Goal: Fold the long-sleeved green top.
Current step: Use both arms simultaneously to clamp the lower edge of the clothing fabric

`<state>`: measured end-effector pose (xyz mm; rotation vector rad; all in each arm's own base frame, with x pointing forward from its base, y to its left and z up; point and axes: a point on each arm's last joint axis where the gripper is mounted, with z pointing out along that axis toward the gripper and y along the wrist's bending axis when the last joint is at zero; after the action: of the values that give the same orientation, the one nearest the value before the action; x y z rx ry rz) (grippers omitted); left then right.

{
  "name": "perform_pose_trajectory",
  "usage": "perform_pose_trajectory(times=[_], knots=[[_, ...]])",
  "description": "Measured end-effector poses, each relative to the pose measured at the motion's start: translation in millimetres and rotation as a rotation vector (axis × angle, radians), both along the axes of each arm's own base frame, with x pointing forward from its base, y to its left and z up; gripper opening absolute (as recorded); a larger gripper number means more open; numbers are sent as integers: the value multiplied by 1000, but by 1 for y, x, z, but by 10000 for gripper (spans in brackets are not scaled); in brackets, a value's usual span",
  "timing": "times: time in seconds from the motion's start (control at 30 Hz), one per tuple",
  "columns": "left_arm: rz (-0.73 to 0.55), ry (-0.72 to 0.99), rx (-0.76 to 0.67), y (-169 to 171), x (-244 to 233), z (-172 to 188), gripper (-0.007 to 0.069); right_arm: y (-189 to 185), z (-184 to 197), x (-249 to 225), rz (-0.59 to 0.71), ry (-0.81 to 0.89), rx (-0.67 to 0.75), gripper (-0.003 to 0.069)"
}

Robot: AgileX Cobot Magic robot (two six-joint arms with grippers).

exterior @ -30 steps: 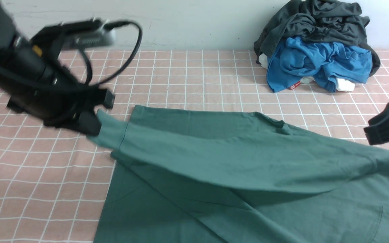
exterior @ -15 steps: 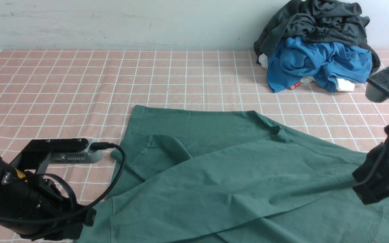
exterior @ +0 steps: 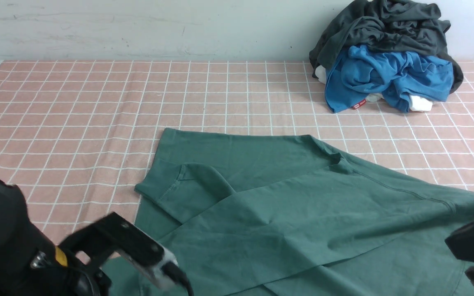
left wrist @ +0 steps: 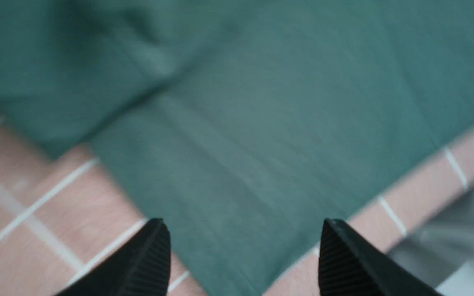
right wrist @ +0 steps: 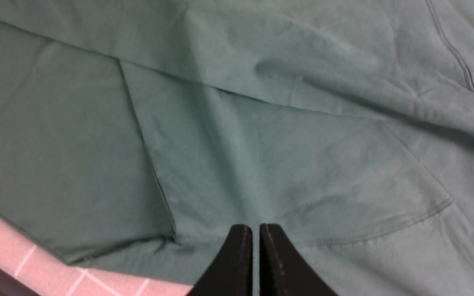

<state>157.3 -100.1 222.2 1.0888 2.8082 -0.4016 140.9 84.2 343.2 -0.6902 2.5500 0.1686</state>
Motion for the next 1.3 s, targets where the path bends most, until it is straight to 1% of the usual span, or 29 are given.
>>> perform_pose_trajectory(times=[0.03,0.07,0.1,0.13,0.17,0.23,0.3,0.37,0.53,0.7,0.83,0.9,0.93,0.97,1.1,1.2,1.3], knots=[[-193,-24,46,-13,-12,-4,448,-3,-4,-6,3,4,-4,24],[-222,-27,53,-14,-13,-5,448,-4,-5,-6,4,6,-6,24],[-387,-46,104,-22,-23,-12,448,-6,-9,-9,11,13,-15,24],[-420,-48,117,-23,-26,-14,448,-6,-10,-10,13,15,-17,24],[-527,-55,159,-28,-33,-22,448,-7,-14,-11,21,23,-27,24],[-624,-57,199,-33,-39,-34,448,-8,-19,-12,21,37,-35,24],[-684,-43,230,-37,-44,-48,448,-8,-24,-13,21,49,-43,24],[-707,-29,245,-41,-44,-57,448,-8,-25,-13,26,51,-47,24],[-719,-30,263,-47,-37,-71,448,-10,-24,-13,26,39,-64,24],[-721,-43,273,-50,-34,-69,435,-10,-24,-13,26,37,-67,24],[-698,-72,273,-55,-28,-64,382,-10,-24,-13,26,37,-67,24],[-685,-94,284,-56,-24,-62,317,-10,-24,-12,25,35,-71,24],[-682,-95,285,-56,-24,-61,317,-10,-24,-12,25,35,-71,24],[-681,-101,293,-56,-23,-61,274,-11,-24,-12,25,33,-74,24],[-679,-96,307,-54,-23,-61,178,-11,-24,-12,25,30,-80,24],[-670,-47,316,-52,-27,-61,149,-11,-24,-12,25,29,-81,24],[-657,9,319,-51,-31,-61,160,-11,-24,-12,25,29,-81,24]])
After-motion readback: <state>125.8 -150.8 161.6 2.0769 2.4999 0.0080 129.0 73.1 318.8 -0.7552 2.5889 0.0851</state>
